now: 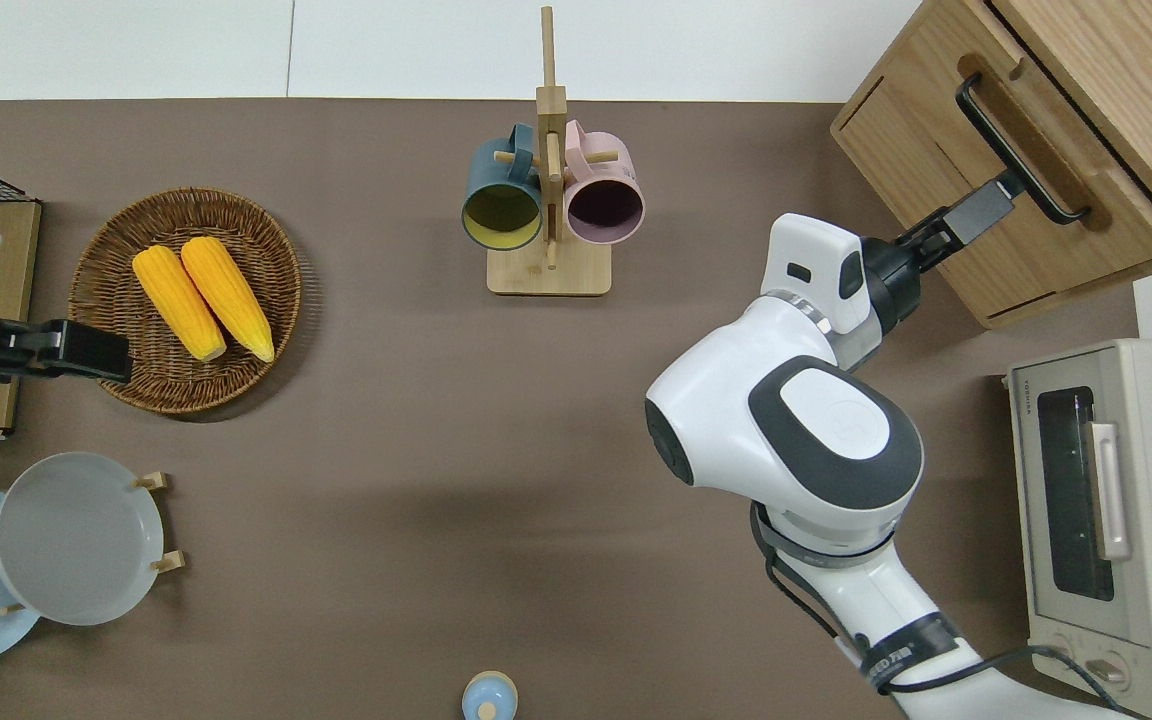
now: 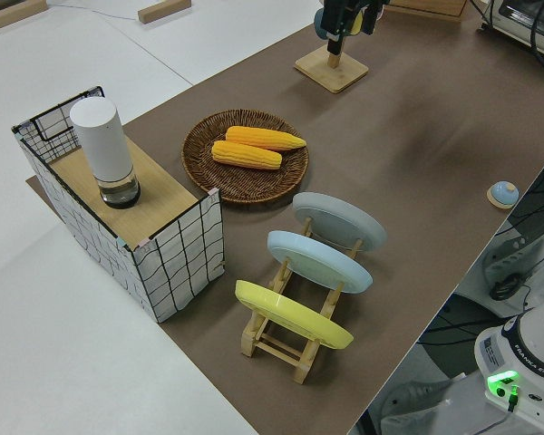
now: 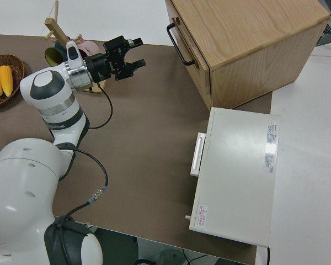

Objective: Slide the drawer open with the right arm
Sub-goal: 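Hook the right gripper onto the black drawer handle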

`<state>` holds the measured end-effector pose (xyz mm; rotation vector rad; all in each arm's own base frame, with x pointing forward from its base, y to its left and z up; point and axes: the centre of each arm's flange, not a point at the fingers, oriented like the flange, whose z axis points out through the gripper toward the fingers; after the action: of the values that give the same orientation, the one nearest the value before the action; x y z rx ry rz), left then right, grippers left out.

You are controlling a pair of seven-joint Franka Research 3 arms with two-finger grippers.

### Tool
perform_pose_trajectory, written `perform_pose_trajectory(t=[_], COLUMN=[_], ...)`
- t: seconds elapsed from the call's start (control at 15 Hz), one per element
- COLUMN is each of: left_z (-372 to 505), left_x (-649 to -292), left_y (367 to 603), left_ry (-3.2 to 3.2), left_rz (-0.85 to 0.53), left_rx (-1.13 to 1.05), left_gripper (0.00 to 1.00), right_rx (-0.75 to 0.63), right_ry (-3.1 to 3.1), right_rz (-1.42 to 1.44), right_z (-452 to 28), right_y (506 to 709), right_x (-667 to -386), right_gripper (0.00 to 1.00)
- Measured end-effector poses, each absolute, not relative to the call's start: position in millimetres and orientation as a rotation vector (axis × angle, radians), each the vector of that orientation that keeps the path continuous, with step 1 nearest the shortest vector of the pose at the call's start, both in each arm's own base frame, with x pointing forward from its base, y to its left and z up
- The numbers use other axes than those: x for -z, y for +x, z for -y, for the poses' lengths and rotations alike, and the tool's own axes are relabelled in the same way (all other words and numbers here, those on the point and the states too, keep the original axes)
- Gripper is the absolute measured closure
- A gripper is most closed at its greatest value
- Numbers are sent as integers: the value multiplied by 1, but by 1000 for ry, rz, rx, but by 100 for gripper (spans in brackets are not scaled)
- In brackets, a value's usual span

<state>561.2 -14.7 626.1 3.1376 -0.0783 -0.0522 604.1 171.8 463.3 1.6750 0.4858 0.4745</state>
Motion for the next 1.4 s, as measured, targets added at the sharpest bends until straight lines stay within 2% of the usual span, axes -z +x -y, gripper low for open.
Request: perform_pose_trajectory(t=[0.73, 1.13, 1.4], left_z=[15, 15, 15], left_x=[-626, -626, -626], left_y=[561, 561, 561], left_ry=[3138, 3138, 3138], left_rz=[78, 78, 78], left_rx=[52, 52, 52], left_gripper=[0, 0, 0], right_rx=[-529, -558, -564], right_ry=[1534, 1517, 1521], right_rz=[-511, -572, -600], right_z=[-120, -90, -89], right_y=[633, 648, 652], right_x=[-413, -406, -400], right_gripper=[2, 2, 5])
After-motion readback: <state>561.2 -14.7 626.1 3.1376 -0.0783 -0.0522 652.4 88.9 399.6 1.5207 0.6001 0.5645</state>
